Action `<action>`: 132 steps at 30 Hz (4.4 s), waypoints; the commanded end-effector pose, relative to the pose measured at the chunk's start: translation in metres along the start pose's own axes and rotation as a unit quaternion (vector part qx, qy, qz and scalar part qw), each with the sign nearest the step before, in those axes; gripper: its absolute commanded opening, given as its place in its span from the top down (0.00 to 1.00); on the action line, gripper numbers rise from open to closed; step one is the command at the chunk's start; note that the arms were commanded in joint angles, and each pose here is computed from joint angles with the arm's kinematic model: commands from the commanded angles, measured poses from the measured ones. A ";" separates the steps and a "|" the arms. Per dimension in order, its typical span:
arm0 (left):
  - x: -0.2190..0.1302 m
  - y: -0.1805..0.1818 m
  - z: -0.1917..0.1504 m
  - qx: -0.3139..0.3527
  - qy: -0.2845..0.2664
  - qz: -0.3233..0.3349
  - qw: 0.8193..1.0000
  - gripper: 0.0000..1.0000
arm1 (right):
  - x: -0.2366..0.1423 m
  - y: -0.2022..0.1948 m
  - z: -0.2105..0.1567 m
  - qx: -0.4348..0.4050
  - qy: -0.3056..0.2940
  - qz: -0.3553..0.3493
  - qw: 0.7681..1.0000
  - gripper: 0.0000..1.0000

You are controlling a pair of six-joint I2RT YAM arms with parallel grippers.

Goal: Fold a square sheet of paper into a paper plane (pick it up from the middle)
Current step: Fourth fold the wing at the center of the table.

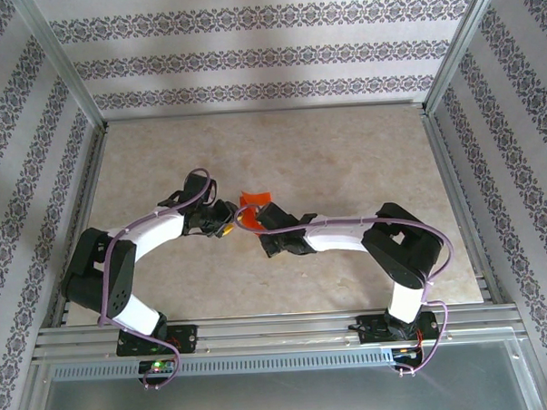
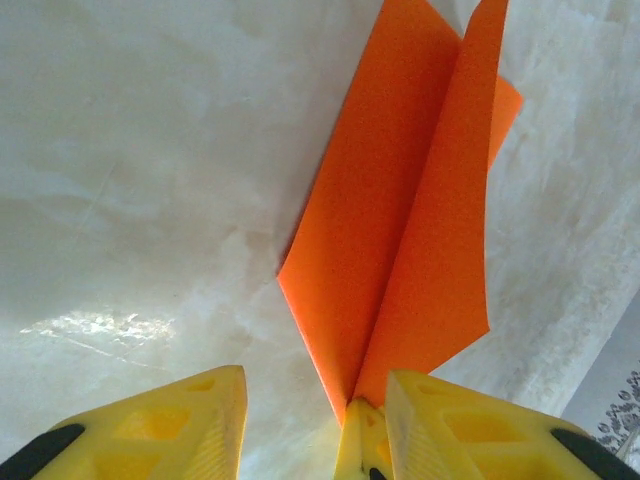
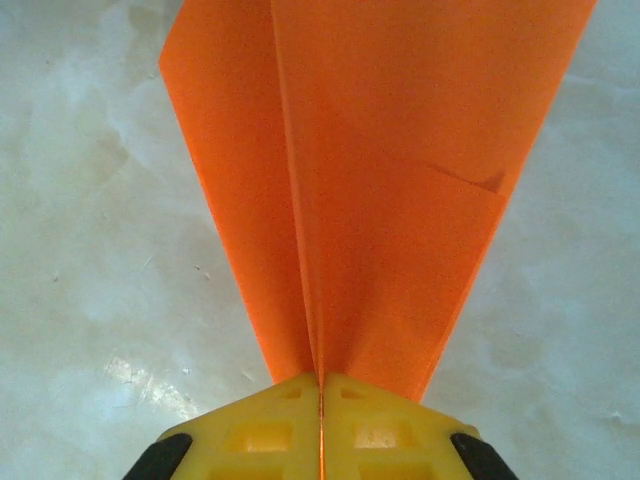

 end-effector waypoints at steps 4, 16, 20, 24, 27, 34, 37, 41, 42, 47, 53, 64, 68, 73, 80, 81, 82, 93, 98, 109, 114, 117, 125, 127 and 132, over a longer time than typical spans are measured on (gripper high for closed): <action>0.003 -0.020 0.005 0.030 -0.010 -0.073 0.997 0.54 | -0.006 0.002 0.003 0.020 0.021 0.077 0.997 0.92; 0.023 -0.024 -0.005 0.049 0.011 -0.088 0.995 0.62 | -0.004 -0.001 0.007 0.048 0.060 0.174 0.982 0.93; 0.031 -0.028 -0.004 0.055 0.022 -0.089 0.994 0.67 | -0.003 -0.002 0.007 0.053 0.065 0.184 0.979 0.94; 0.041 -0.024 -0.003 0.060 0.035 -0.063 0.996 0.74 | -0.003 -0.005 0.007 0.049 0.067 0.182 0.980 0.94; 0.048 -0.021 -0.003 0.056 0.041 -0.054 0.996 0.78 | -0.003 -0.007 0.006 0.040 0.070 0.178 0.981 0.94; 0.056 -0.014 -0.004 0.045 0.052 -0.035 0.997 0.82 | -0.002 -0.014 0.005 0.002 0.080 0.163 0.983 0.94; 0.059 -0.015 -0.003 0.043 0.056 -0.034 0.997 0.83 | -0.001 -0.016 0.005 -0.019 0.086 0.155 0.984 0.94; 0.064 -0.014 -0.003 0.040 0.064 -0.026 0.997 0.83 | -0.001 -0.020 0.007 -0.041 0.087 0.139 0.986 0.93; 0.065 -0.013 -0.004 0.039 0.067 -0.022 0.997 0.83 | -0.001 -0.021 0.009 -0.043 0.083 0.134 0.987 0.92; 0.067 -0.005 -0.010 0.022 0.077 0.007 0.997 0.83 | -0.008 -0.025 0.017 -0.027 0.050 0.093 0.994 0.81; 0.068 0.001 -0.014 0.006 0.084 0.029 0.996 0.83 | -0.019 -0.020 0.023 -0.033 -0.008 0.028 0.999 0.70; 0.069 0.002 -0.013 0.002 0.084 0.036 0.996 0.81 | -0.019 -0.012 0.022 -0.096 -0.048 -0.045 0.993 0.61; 0.068 0.001 -0.012 0.002 0.084 0.036 0.996 0.81 | -0.013 -0.011 0.022 -0.109 -0.048 -0.062 0.991 0.62; 0.068 0.001 -0.012 0.003 0.084 0.036 0.996 0.82 | -0.006 -0.009 0.019 -0.119 -0.045 -0.073 0.989 0.66; 0.067 -0.001 -0.012 0.004 0.083 0.033 0.996 0.83 | -0.001 -0.012 0.017 -0.125 -0.046 -0.091 0.987 0.70; 0.068 0.000 -0.013 0.004 0.085 0.034 0.996 0.82 | 0.000 -0.013 0.017 -0.125 -0.046 -0.094 0.987 0.71; 0.068 0.000 -0.013 0.004 0.085 0.034 0.996 0.82 | -0.001 -0.012 0.017 -0.126 -0.047 -0.095 0.986 0.72; 0.065 -0.001 -0.011 0.011 0.080 0.037 0.996 0.83 | -0.002 -0.012 0.015 -0.122 -0.043 -0.085 0.988 0.90; 0.062 -0.002 -0.009 0.015 0.075 0.037 0.996 0.83 | -0.001 -0.009 0.014 -0.116 -0.034 -0.068 0.990 0.92; 0.062 0.000 -0.010 0.017 0.077 0.041 0.996 0.83 | -0.004 -0.011 0.014 -0.089 -0.022 -0.037 0.995 0.86; 0.063 0.000 -0.011 0.017 0.078 0.042 0.996 0.83 | -0.007 -0.012 0.013 -0.087 -0.023 -0.035 0.995 0.88; 0.063 0.000 -0.011 0.017 0.078 0.041 0.996 0.83 | -0.004 -0.012 0.011 -0.087 -0.017 -0.033 0.996 0.91; 0.059 -0.003 -0.009 0.021 0.075 0.038 0.996 0.82 | -0.001 -0.010 0.012 -0.081 -0.006 -0.014 0.997 0.96; 0.057 -0.005 -0.009 0.025 0.072 0.037 0.996 0.82 | -0.001 -0.009 0.012 -0.079 -0.002 -0.005 0.997 0.96; 0.053 -0.007 -0.007 0.032 0.068 0.039 0.996 0.82 | 0.001 -0.010 0.010 -0.066 0.014 0.017 0.998 0.96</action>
Point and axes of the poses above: each hand's point on the last joint's axis, 136 mm out from that joint toward the fingers, its own x axis out along the fingers, its own y axis along the line the jaws close on, z = x × y, the point moved 4 cm from there along -x, back along the fingers, and after that the axes turned 14 degrees about x, right-handed, at the moved point
